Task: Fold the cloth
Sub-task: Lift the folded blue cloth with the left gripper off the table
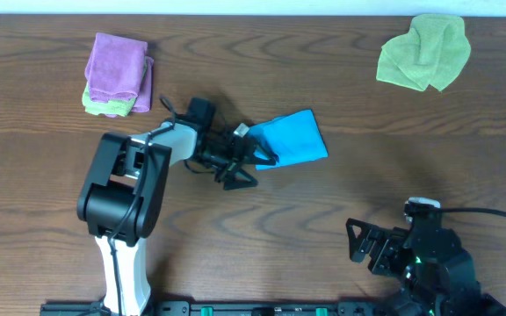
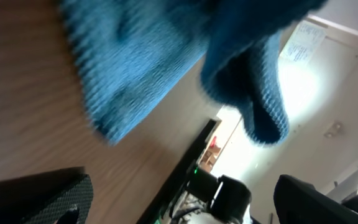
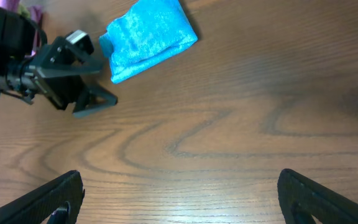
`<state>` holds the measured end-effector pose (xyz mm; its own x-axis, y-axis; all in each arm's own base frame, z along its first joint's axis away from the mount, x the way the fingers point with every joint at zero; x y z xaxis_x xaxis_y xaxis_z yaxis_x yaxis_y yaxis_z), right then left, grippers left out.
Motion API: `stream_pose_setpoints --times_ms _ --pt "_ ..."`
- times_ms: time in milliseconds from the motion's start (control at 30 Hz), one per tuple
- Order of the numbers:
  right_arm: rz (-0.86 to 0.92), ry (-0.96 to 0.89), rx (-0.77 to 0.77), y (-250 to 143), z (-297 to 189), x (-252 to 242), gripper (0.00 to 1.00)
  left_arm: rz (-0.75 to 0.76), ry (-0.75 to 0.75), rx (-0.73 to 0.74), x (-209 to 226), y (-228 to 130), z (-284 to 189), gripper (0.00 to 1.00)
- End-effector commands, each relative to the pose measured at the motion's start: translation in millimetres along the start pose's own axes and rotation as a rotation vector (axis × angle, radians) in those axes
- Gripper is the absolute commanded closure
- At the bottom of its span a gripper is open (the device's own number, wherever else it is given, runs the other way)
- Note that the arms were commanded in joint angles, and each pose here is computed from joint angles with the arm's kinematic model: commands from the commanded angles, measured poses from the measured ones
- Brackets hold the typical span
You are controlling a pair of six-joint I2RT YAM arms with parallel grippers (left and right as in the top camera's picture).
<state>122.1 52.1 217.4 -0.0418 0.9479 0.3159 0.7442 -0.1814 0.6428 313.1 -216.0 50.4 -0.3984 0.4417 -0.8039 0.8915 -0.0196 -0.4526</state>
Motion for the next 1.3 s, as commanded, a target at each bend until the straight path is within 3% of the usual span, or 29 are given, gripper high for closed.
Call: stream_pose_setpoints --times_ms 0,100,200,400,833,933,967,1000,1133,1200,1267 --pt "0.017 -0.009 0.000 -1.0 0.8 -2.0 0.01 -0.067 0.203 -0.124 32.9 12.4 21.2 0.05" --pt "0.017 -0.009 0.000 -1.0 0.8 -2.0 0.01 -0.053 0.256 -0.184 26.3 14.1 34.9 0.05" --pt "0.017 -0.009 0.000 -1.0 0.8 -2.0 0.01 -0.066 0.403 -0.316 36.9 19.8 46.2 0.05" --pt "0.017 -0.009 0.000 -1.0 0.8 -2.0 0.01 -0.034 0.570 -0.525 50.6 38.6 33.7 0.00" --pt "0.017 -0.009 0.000 -1.0 0.8 -2.0 0.01 -0.068 0.762 -0.651 72.4 41.4 10.7 0.00" --pt "0.017 -0.009 0.000 -1.0 0.8 -2.0 0.01 -0.050 0.761 -0.682 69.8 46.0 9.3 0.14" --pt "0.017 -0.009 0.000 -1.0 0.8 -2.0 0.01 -0.038 0.751 -0.688 67.7 47.9 10.0 0.24" --pt "0.017 -0.009 0.000 -1.0 0.8 -2.0 0.01 -0.032 0.744 -0.693 66.2 49.3 10.3 0.40" --pt "0.017 -0.009 0.000 -1.0 0.8 -2.0 0.01 -0.001 0.729 -0.702 62.1 53.1 11.2 0.65" --pt "0.017 -0.009 0.000 -1.0 0.8 -2.0 0.01 0.049 0.733 -0.687 60.1 54.3 12.0 0.91" --pt "0.017 -0.009 0.000 -1.0 0.8 -2.0 0.01 0.098 0.740 -0.669 58.6 55.2 12.5 0.94"
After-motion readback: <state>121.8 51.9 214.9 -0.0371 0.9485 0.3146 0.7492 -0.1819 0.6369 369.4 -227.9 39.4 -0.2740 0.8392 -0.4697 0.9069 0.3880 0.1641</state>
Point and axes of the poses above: each gripper's point midway between its finger pads, its own z axis out along the fingers, its own x axis along the line the jaws close on, y = z × x, the point moved 5 cm from there along -z, back along the fingers, and after that the axes turned 10 degrees about -z, right-handed, at the moved point
